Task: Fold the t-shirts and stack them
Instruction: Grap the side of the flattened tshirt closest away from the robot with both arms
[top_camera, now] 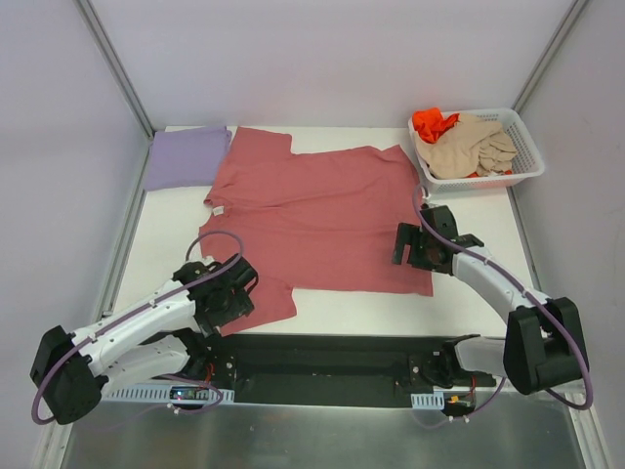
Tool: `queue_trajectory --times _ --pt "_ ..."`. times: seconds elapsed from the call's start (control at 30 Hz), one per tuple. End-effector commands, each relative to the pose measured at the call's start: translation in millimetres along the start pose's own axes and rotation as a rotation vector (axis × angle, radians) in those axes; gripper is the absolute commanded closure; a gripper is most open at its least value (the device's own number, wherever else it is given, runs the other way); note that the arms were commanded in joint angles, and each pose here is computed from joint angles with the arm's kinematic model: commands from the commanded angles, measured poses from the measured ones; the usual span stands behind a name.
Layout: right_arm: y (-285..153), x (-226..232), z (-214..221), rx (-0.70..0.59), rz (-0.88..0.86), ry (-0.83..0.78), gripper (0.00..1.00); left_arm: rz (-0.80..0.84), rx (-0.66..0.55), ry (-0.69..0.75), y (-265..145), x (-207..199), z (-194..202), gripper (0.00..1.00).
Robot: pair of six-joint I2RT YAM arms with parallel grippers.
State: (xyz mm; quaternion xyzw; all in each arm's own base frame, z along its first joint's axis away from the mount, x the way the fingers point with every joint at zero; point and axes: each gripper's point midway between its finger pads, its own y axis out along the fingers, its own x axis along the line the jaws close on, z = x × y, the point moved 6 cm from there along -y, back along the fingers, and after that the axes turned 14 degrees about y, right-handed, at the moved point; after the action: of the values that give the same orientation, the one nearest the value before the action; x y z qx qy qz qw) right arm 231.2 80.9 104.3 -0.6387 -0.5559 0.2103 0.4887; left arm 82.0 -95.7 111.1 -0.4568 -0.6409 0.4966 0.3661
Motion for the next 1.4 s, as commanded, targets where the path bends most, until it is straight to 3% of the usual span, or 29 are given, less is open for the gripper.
queue_trajectory --times 0.0,0.17,0.33,0.6,0.73,0.87,1.1,1.27,1.37 --pt "-11 0 -6 -0.061 0.0 0.027 0.03 -0.182 -0.015 -0.156 8 18 9 0.28" --pt "-12 -2 -7 -0.084 0.009 0.008 0.03 -0.25 -0.054 -0.222 22 20 5 0.51" --pt "-7 -1 -2 -0.046 -0.006 -0.004 0.03 -0.106 -0.173 -0.284 30 8 -7 0.47" --pt "-5 -7 3 -0.042 0.028 0.01 0.03 -0.096 -0.093 -0.346 47 20 14 0.53" --pt "-6 -12 4 -0.045 0.061 0.02 0.03 -0.108 -0.112 -0.336 51 17 10 0.72" --pt "-14 -18 4 -0.068 0.101 0.056 0.03 -0.103 -0.127 -0.317 48 10 4 1.0" --pt "-41 -47 15 -0.158 0.229 0.23 0.03 -0.025 -0.18 -0.221 27 -3 -11 1.0" --pt "-37 -62 44 -0.119 0.216 0.336 0.01 0.018 -0.221 -0.166 15 -7 -19 1.0" --pt "-29 -65 51 -0.118 0.21 0.385 0.09 0.027 -0.256 -0.14 9 -9 -25 1.0"
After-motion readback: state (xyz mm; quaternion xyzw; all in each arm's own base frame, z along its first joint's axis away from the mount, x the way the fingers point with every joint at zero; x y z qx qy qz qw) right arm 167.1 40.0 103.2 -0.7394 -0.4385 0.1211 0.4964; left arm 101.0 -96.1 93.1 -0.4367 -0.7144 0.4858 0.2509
